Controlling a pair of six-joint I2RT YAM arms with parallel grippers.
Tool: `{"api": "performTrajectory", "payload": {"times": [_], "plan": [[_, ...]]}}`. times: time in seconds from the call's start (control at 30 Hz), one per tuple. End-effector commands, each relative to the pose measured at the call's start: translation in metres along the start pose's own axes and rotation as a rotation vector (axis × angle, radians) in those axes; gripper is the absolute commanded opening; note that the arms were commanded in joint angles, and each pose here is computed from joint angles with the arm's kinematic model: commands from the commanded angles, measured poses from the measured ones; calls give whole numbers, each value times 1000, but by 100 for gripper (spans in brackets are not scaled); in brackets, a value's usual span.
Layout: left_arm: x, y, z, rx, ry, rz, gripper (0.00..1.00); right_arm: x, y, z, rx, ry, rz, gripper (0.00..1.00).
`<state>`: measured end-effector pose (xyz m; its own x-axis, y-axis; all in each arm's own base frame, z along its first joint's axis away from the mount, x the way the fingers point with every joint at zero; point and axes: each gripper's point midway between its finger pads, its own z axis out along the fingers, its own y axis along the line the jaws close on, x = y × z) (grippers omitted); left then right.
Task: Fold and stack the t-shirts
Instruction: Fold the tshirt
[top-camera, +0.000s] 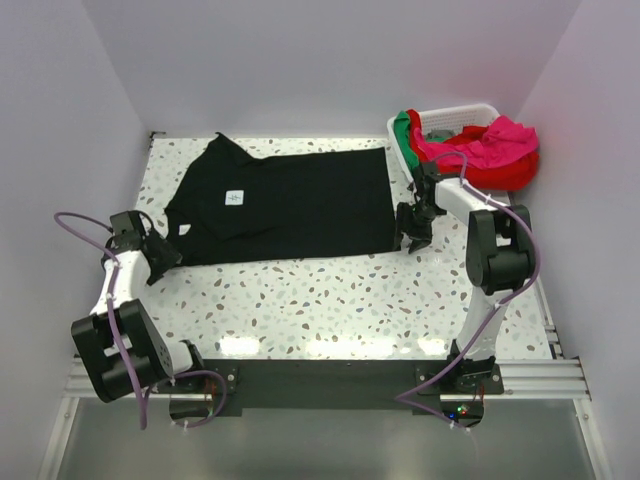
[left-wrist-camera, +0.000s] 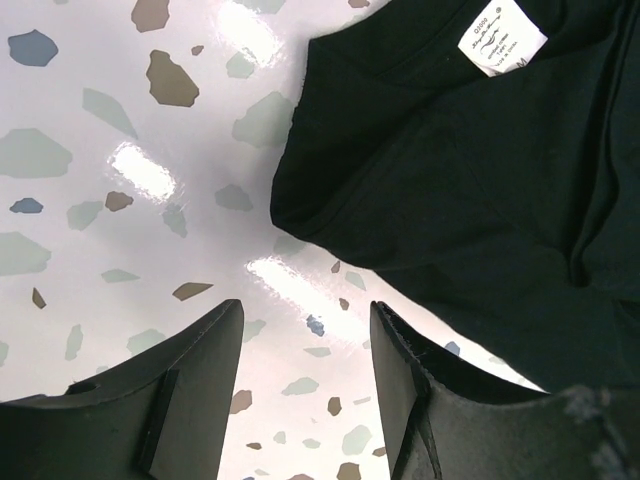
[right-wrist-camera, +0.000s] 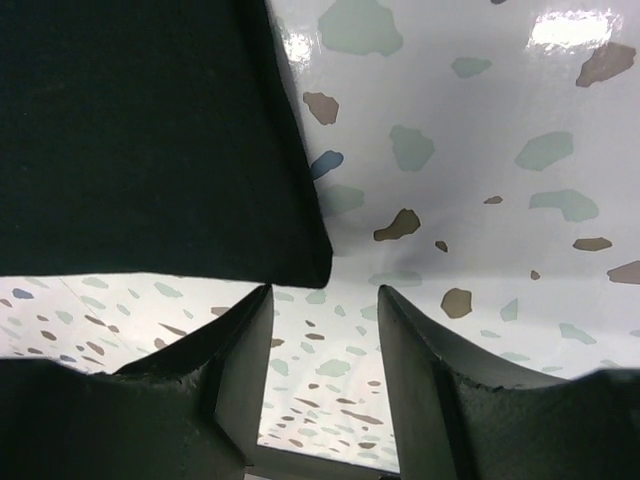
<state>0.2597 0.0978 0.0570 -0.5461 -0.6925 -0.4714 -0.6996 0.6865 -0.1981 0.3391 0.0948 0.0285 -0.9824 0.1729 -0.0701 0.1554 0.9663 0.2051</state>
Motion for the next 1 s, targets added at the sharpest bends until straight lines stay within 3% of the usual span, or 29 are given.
{"api": "performTrajectory", "payload": {"times": [0.0,0.47,0.7,0.97], "plan": [[-8,-5,5,53,-31,1,58,-9,1,4,-4,-39,-19,49],[-16,3,21,40,-49,-7,46,-13,2,11,-12,-32,-20,37],[-25,4,27,39,-64,7,32,-10,0,15,0,-12,-24,25],[-29,0,37,62,-65,15,22,-8,2,16,-18,7,-31,7]]}}
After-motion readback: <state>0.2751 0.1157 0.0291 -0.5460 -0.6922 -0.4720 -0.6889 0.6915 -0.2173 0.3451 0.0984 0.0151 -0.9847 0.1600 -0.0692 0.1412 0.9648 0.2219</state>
